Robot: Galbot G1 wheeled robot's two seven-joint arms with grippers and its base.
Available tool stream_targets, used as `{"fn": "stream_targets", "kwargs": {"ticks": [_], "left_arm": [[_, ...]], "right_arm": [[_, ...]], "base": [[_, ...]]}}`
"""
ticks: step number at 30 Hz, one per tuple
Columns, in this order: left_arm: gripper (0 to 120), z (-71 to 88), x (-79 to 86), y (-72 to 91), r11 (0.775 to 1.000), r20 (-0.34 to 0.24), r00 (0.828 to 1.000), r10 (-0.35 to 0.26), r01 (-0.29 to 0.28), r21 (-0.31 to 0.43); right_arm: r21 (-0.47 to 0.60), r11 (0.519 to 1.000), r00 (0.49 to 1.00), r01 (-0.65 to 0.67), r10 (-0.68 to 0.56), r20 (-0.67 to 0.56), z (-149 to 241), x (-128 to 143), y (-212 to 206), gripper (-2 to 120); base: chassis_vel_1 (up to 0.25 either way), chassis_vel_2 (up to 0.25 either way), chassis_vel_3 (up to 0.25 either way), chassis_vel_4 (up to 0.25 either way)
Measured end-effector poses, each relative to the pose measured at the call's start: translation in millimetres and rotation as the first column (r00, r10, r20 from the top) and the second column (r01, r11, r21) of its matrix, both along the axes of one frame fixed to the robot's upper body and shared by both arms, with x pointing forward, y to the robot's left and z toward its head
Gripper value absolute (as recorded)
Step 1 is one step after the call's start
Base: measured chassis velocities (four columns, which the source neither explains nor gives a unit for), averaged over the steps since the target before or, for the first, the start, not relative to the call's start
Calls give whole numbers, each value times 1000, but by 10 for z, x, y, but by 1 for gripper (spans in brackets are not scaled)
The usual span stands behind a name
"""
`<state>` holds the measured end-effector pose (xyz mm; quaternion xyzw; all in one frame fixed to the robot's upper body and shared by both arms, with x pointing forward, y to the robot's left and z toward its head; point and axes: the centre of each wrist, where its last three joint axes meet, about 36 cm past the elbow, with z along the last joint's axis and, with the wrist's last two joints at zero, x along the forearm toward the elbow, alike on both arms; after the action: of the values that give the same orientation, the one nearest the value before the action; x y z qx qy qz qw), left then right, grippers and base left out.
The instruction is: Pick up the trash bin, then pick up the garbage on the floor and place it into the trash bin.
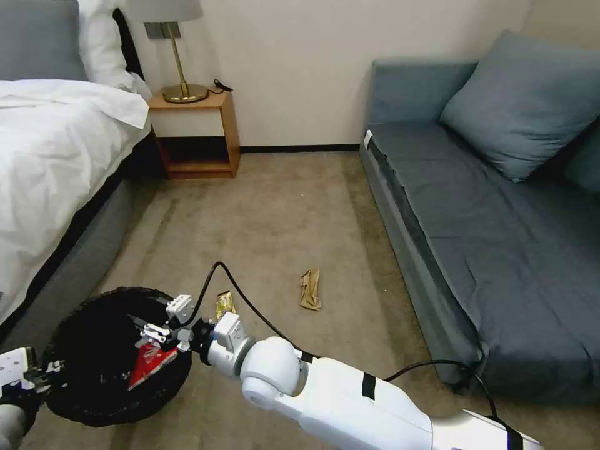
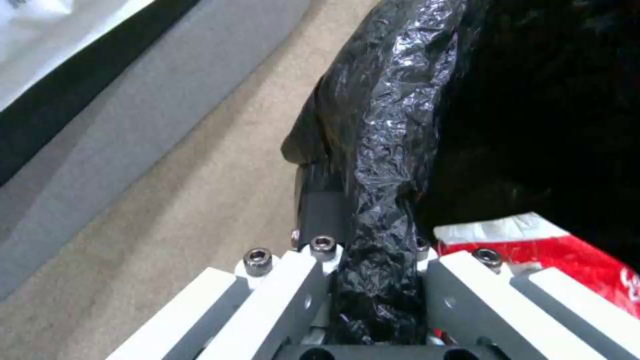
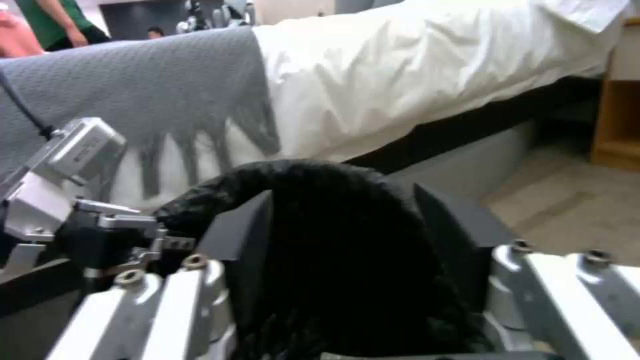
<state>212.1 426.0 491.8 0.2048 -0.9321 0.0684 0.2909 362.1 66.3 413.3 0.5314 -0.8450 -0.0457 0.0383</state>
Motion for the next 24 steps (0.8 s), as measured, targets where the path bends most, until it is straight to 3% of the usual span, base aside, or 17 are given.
{"fn": "stream_targets", "kwargs": {"ticks": [4,6,10,16,18,24], "left_arm": [[3,-4,6,6,1000,2,1000,1,-1,-2],[3,-13,17,12,1000,3,1000,2,-2,-4],[3,-14,35,10,1000,8,1000,0,0,-6],[3,-21,46,-2,1000,12,1000,-1,1,-10],[3,-21,41,1,1000,13,1000,3,-3,-11],[3,-48,10,48,1000,5,1000,21,-21,-15]], "right_arm": [[-29,998,997,49,-47,65,-90,46,-252,76],[-42,994,990,104,-100,101,-167,79,-562,88],[-42,980,974,194,-187,128,-286,91,-963,98],[-14,948,942,317,-314,118,-394,-43,-1546,100],[-11,923,914,385,-380,141,-445,-197,-1870,100],[-49,872,866,486,-474,156,-754,-535,-2227,100]], "base": [[0,0,0,0],[0,0,0,0],[0,0,0,0],[0,0,0,0],[0,0,0,0],[0,0,0,0]]}}
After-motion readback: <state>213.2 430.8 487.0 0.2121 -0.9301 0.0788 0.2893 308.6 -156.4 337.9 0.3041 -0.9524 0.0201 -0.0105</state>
